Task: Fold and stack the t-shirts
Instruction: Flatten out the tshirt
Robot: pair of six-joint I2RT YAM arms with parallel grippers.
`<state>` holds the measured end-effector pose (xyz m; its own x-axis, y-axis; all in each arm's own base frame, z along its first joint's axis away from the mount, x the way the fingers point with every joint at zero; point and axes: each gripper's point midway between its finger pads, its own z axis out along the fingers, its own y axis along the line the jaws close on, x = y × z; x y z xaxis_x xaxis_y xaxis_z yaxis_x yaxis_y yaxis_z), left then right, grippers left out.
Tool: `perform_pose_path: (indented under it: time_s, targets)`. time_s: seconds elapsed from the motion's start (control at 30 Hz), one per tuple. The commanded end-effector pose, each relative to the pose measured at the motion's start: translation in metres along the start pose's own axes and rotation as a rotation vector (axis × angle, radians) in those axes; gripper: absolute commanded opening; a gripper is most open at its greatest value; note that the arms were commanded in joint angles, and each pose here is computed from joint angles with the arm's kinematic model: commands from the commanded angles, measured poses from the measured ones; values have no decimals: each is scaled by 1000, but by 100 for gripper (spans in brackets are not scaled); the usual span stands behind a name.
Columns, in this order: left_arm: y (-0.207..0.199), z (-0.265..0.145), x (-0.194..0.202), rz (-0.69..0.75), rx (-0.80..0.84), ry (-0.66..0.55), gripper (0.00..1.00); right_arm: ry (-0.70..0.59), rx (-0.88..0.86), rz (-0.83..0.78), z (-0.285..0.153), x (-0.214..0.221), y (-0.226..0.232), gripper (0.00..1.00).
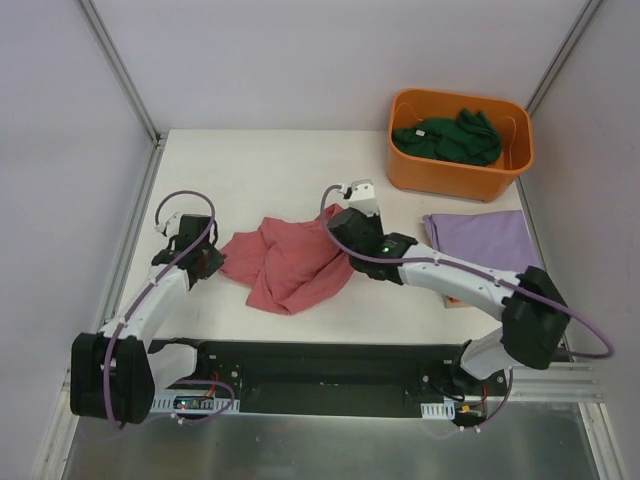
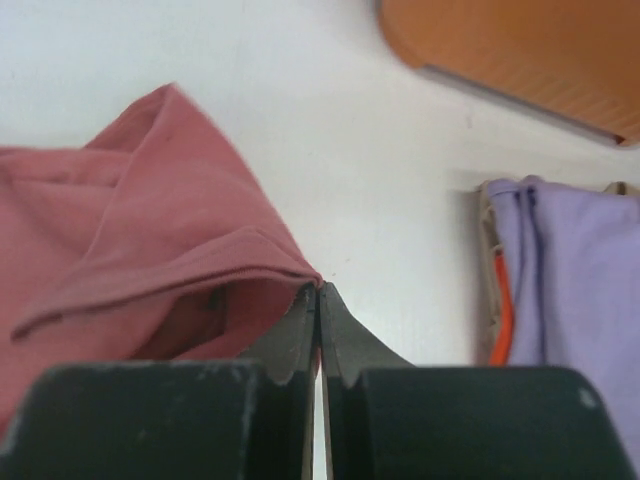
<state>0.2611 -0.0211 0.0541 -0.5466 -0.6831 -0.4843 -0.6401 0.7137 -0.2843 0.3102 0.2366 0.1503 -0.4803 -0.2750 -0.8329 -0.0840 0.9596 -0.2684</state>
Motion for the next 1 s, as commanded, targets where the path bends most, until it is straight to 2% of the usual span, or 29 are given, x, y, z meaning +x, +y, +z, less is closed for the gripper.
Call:
perform_pose_path:
  time_s: [0.0,0.23,0.4,0.5,0.63,0.83,0.97]
  targets:
    - [-26,-36,-33,1,137,-122,0,-115,45,89,-20,-35,-48,0]
    - [-46,-133,-94,-88,369,-418,0,-251,63,186,-67,-59,-121,0]
    - [-37,-183,-104,-137,483,-541,0,-348,103,305,-98,-50,-182,0]
    - [-24,-191,-106,-168,468,-584,0,-405,131,390,-113,-38,-214,1]
    - [-22,-201,-115,-192,453,-606,0,-444,125,428,-126,-37,-231,0]
    - [-10,-263,-150,-266,426,-729,0,-495,142,435,-165,-68,-261,0]
    - [3,-307,-167,-304,431,-819,0,-554,215,509,-200,-81,-298,0]
